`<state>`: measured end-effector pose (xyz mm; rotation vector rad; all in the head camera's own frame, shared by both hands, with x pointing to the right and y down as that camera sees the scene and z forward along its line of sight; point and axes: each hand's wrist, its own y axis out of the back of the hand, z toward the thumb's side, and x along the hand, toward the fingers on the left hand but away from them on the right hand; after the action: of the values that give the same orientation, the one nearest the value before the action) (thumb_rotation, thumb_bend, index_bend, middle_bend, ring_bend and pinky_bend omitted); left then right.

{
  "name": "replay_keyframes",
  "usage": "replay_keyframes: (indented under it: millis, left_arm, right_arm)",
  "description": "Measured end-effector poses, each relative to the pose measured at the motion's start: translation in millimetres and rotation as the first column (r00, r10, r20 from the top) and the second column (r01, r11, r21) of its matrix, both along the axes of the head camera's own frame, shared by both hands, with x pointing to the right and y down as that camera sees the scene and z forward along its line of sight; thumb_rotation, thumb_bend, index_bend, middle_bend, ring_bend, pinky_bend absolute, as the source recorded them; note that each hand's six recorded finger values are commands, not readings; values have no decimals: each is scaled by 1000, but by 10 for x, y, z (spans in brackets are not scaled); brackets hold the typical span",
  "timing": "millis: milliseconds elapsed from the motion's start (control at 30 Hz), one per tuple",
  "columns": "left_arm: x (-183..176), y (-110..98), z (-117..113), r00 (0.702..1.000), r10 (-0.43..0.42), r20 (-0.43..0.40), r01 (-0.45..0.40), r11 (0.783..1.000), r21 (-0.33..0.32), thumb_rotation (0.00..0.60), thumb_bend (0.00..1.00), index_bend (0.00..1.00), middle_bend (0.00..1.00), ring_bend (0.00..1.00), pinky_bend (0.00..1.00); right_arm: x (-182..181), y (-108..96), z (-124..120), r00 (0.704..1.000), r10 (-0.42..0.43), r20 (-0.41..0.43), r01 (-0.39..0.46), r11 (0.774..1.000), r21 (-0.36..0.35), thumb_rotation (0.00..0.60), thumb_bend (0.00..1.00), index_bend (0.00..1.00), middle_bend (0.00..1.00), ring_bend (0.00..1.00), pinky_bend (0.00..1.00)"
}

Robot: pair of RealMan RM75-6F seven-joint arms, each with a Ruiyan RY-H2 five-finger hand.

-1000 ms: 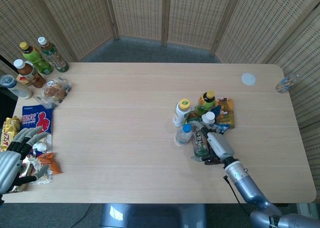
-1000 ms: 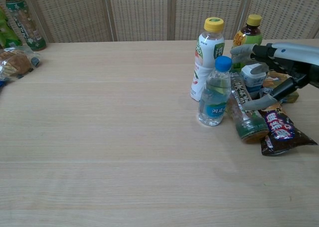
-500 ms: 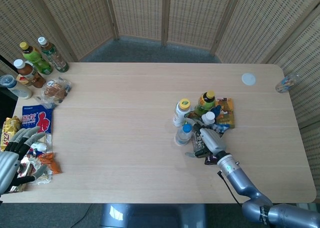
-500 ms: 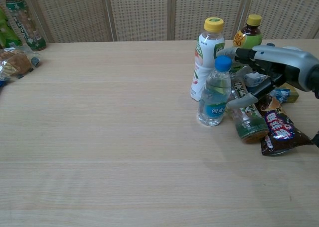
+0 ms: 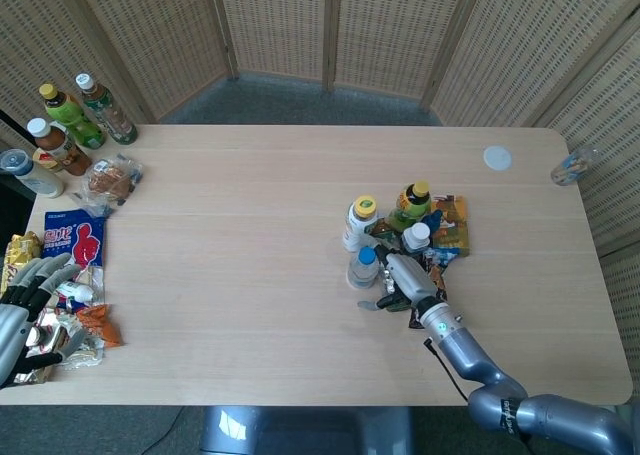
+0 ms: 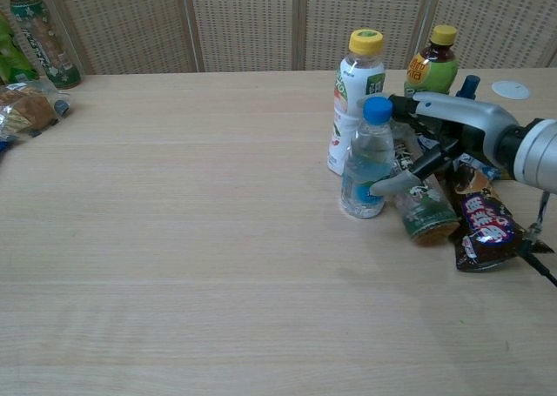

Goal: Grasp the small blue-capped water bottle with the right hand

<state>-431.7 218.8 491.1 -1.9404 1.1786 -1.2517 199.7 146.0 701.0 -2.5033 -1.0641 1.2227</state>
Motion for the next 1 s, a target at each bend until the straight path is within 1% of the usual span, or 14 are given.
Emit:
replay_keyframes:
  millis: [100,333,500,633,767,1000]
  left_arm:
    - [-6,2,-7,1000,-1,3,1,1000,1,600,351,134,55,0,0]
    - [11,1,-5,1000,2,4,-2,1000,-1,600,352,133,55,0,0]
    - [31,-7,1,1000,5,2,-5,1000,-1,600,350,133,54,0,0]
    - [57,-16,14,1000,12,0,-12,1000,-3,600,351,133,54,0,0]
    - [62,-17,9,1000,13,1,-13,1000,-2,600,351,133,54,0,0]
    - [81,-20,11,1000,20,2,-20,1000,-2,600,351,133,54,0,0]
  right_arm:
    - [-10,9,40,1000,-3,-3,3,1000,-6,600,47,0,159,0,130]
    - [24,29,21,1000,8,-4,-8,1000,9,600,48,0,228,4,199]
    - [86,48,-14,1000,22,-10,-22,999,23,600,47,0,295,94,293]
    - [112,62,-49,999,35,-10,-35,999,37,600,47,0,299,102,305]
    - [119,85,-71,999,30,-14,-30,999,38,600,47,0,301,118,354]
    - [190,147,-139,999,40,-22,-39,998,42,600,47,0,301,119,353]
